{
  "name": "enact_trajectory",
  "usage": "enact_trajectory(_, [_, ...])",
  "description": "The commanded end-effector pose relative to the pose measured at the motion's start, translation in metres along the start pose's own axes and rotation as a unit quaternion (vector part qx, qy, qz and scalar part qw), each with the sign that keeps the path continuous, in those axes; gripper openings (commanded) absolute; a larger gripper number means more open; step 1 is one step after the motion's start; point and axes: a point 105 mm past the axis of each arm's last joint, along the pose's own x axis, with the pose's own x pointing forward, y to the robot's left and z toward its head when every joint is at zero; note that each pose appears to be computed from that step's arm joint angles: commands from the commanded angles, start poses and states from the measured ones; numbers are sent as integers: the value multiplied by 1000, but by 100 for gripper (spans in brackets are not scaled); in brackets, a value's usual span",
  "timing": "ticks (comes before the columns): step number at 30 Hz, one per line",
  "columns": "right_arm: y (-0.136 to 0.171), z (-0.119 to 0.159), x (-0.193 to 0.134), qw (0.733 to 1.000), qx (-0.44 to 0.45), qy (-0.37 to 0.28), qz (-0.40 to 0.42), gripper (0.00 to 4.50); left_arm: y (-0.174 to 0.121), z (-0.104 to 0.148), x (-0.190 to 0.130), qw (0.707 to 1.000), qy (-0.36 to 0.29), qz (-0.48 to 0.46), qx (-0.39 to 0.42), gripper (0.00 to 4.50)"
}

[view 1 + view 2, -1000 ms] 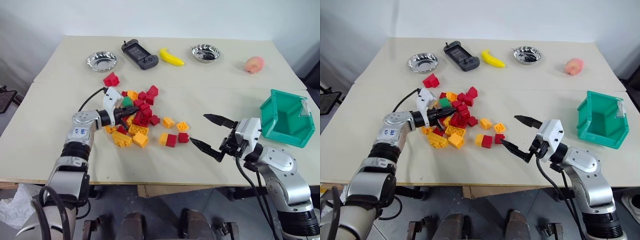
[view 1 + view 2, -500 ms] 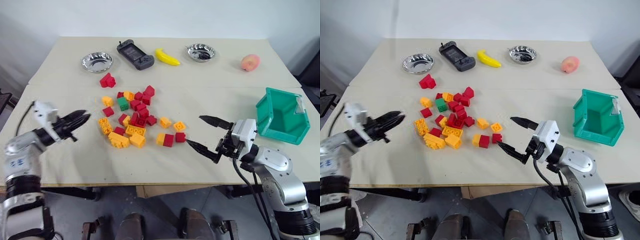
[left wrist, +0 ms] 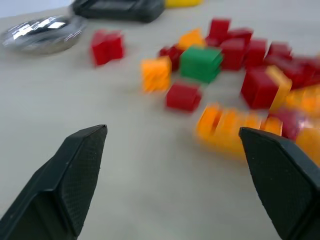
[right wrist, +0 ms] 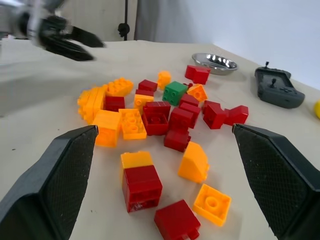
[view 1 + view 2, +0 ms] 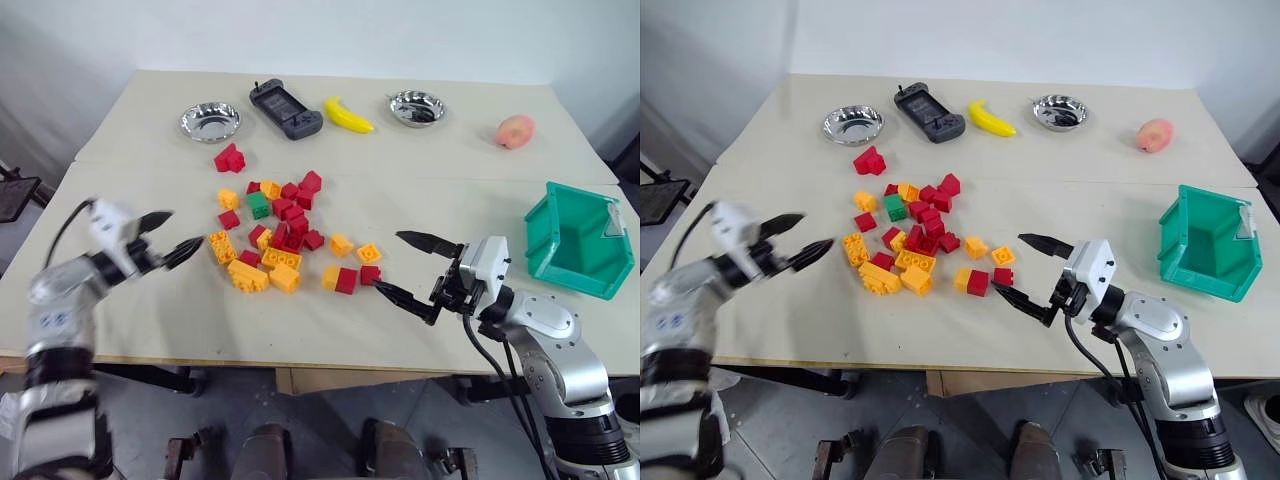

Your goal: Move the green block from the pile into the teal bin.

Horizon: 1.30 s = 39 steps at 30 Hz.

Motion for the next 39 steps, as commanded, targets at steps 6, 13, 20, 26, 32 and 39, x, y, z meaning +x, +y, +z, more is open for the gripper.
enact_trajectory(6, [0, 12, -16, 1000, -9, 10, -14, 450, -5, 16, 70, 995, 71, -58, 36, 446])
enact_trajectory(13, [-4, 16, -39, 998, -17, 35, -57, 450, -3, 8, 83, 986, 145, -52, 56, 446])
enact_trajectory(20, [0, 18, -43, 996, -16, 38, -77, 450, -14, 2, 91, 983, 167, -69, 31, 428])
enact_trajectory(26, [0, 20, -42, 996, -19, 36, -78, 450, -17, -1, 94, 979, 187, -72, 16, 267])
enact_trajectory(32, [-1, 21, -41, 996, -21, 33, -79, 450, -12, 0, 92, 981, 183, -60, 18, 210])
enact_trajectory(39, [-6, 22, -53, 993, -29, 46, -100, 450, -15, 70, 87, 983, 67, -157, 72, 210])
